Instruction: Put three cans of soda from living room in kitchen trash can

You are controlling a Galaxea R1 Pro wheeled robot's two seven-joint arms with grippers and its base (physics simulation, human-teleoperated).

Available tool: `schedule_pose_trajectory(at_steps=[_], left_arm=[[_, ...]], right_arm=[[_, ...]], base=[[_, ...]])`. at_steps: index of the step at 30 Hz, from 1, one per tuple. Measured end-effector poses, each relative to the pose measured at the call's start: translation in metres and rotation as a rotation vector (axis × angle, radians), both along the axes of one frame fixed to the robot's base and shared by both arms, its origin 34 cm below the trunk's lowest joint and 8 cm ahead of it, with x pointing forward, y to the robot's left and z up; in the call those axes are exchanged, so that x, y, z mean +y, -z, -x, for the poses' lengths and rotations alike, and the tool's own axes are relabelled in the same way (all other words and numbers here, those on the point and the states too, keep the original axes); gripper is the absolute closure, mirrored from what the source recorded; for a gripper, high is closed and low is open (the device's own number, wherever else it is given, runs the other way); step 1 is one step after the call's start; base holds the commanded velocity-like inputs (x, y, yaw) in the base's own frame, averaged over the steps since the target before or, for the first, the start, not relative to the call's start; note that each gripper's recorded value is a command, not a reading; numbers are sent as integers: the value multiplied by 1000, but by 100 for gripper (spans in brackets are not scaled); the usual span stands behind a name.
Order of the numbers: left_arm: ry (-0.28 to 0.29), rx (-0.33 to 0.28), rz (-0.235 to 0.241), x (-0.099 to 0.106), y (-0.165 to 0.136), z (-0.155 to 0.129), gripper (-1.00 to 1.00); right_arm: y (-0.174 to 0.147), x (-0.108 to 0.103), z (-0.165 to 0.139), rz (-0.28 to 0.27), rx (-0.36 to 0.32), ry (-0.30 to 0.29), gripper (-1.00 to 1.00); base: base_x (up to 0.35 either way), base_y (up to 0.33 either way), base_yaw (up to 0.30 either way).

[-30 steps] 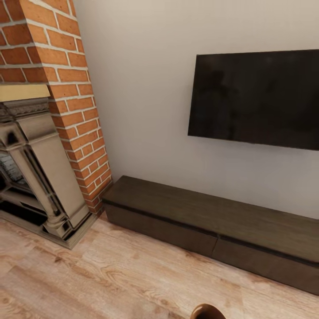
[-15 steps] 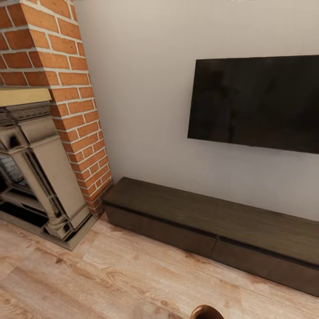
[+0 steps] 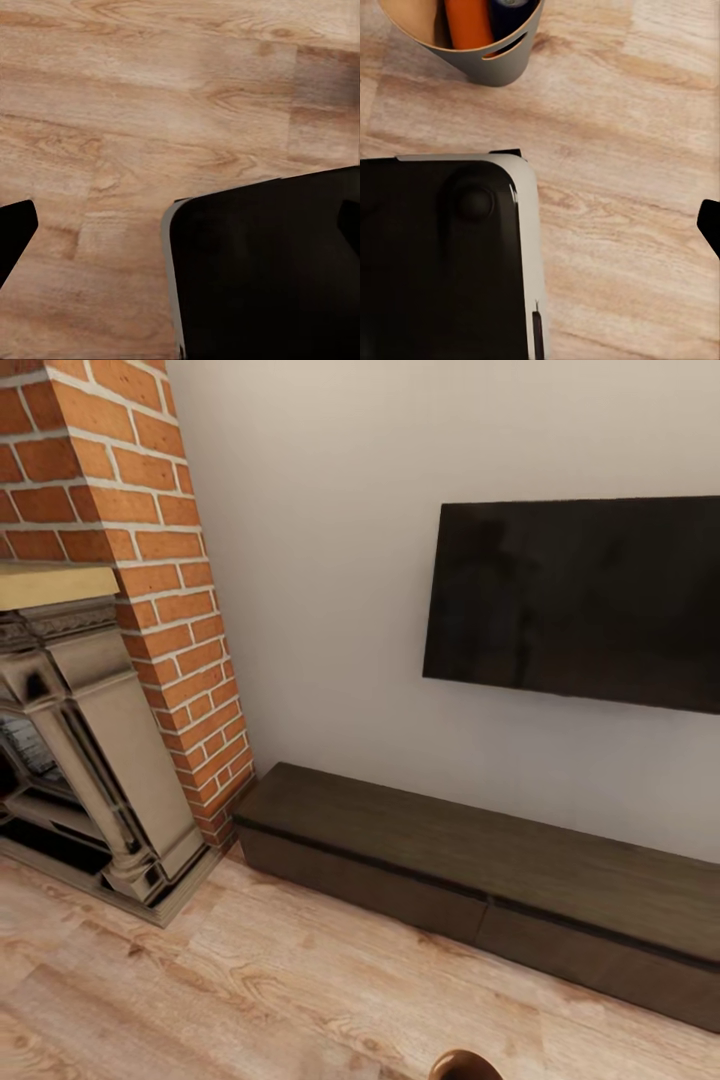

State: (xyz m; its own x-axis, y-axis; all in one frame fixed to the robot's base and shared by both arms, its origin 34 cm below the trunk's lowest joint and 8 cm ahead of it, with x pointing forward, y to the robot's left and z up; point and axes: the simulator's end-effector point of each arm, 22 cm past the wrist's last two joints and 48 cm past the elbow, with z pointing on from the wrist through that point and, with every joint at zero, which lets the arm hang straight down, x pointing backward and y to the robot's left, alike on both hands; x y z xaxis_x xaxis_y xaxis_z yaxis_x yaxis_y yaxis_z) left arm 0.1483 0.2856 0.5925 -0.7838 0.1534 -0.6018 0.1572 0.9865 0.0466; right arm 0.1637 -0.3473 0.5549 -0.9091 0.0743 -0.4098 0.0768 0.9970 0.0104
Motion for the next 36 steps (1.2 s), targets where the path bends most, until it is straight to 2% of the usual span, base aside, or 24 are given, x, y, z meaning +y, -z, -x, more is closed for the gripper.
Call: schedule_pose_trajectory(at_steps=[8,16,19,26,36], left_arm=[[-6,58,-11,3,-3,11,-100],[-24,97,-33,12,-9,20,-100],[-56,113,-52,20,-11,22,-100],[-198,138,-99,48,-17,29,-100],[-245,166,-120,60,-27,37,-100]], right_arm=[[-10,2,5,-5,12,3,-100],[-12,6,27,-26,111,20,-100],[-14,20,32,-47,128,24,-100],[-19,47,41,-86,159,26,-100],[-28,51,52,-96,200,33,-100]], base=[[0,0,0],[0,0,0],[0,0,0],[0,0,0],[0,0,0]])
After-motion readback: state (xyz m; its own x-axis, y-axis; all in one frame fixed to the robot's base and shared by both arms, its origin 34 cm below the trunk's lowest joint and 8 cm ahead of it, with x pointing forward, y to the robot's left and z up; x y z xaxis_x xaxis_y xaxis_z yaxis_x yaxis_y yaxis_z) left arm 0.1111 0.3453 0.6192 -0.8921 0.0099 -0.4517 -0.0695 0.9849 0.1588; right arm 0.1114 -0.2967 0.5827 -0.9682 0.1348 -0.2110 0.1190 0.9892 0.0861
